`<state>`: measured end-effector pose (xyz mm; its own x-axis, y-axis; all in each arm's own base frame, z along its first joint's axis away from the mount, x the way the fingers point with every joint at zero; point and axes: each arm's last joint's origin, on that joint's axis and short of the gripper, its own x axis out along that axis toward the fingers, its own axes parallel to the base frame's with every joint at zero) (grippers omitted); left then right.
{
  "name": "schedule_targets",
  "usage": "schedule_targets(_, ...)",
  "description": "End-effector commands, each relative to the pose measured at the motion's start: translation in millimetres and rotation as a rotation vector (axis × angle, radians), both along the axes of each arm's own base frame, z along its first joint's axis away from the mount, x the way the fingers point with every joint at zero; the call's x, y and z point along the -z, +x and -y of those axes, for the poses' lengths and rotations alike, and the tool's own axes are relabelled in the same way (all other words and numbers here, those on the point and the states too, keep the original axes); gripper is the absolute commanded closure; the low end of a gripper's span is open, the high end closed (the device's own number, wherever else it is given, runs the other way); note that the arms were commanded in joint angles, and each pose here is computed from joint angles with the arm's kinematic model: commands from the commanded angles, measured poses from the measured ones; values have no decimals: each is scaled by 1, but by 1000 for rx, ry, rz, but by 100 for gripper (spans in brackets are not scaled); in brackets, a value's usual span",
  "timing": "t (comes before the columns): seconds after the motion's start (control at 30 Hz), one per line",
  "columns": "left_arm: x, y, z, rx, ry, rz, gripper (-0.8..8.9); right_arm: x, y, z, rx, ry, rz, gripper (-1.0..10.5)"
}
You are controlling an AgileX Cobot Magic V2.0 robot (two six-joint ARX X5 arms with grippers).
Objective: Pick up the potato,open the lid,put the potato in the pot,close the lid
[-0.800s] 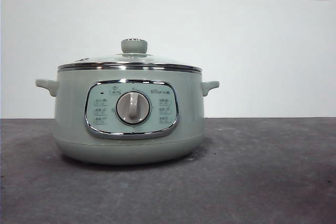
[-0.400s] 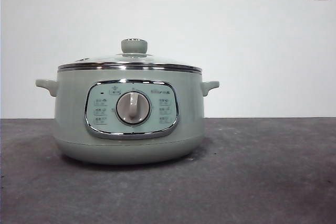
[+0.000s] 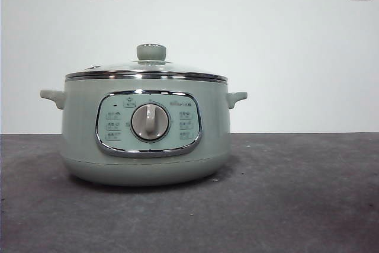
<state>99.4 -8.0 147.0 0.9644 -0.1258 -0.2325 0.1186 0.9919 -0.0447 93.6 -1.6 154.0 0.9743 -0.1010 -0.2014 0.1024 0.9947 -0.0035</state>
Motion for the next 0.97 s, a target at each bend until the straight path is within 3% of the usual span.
schedule_targets(0.03,4,0,0,2,7,-9,815,2,1,-1,-15,4,5,946)
schedule_targets(0.97,4,0,0,2,7,-9,815,2,1,-2,-19,4,5,945)
